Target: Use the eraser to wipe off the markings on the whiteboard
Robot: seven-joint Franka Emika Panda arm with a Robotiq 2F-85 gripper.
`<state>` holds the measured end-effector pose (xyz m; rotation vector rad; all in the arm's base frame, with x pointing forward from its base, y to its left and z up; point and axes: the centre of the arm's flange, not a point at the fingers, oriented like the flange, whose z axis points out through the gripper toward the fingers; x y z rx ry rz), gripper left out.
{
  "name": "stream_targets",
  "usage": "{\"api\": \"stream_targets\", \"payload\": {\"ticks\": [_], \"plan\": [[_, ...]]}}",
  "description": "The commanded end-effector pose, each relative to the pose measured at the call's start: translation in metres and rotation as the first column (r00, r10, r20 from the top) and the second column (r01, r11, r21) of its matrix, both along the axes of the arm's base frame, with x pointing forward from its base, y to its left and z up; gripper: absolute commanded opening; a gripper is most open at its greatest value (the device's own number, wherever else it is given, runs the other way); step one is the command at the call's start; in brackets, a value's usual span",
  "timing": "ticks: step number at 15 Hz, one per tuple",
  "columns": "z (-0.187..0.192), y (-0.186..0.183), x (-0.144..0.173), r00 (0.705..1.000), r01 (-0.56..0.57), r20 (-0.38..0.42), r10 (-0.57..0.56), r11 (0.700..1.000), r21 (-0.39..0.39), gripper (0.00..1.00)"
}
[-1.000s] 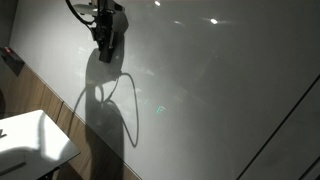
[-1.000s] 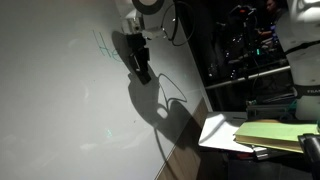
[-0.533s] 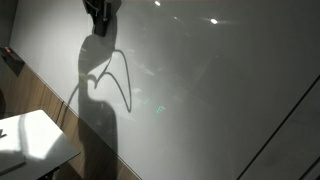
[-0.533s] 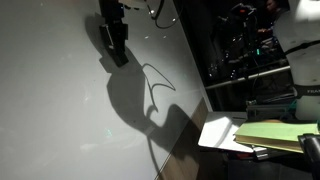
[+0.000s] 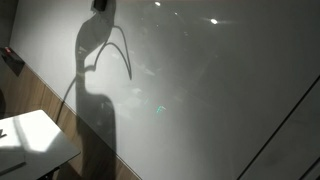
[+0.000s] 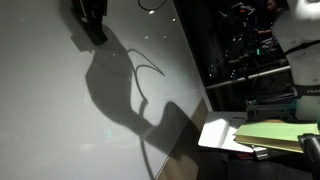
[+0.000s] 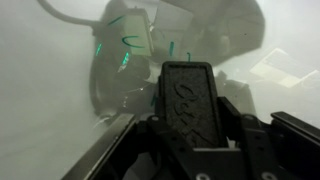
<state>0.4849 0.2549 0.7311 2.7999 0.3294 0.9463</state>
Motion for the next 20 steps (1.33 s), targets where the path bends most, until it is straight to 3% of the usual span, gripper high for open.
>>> {"api": "stream_targets", "payload": {"ticks": [1, 10, 15, 20], "plan": [[-0.010, 0.002, 0.031, 1.000, -0.012, 0.026, 0.012, 1.000, 0.001, 0.29], [-0.116, -0.027, 0.043, 0.997, 0.007, -0.072, -0.011, 0.998, -0.056, 0.29], [-0.121, -0.079, 0.073, 0.995, 0.060, -0.072, -0.067, 0.994, -0.097, 0.29], [-0.120, -0.114, 0.075, 0.987, 0.127, -0.082, -0.137, 0.985, -0.115, 0.29]]}}
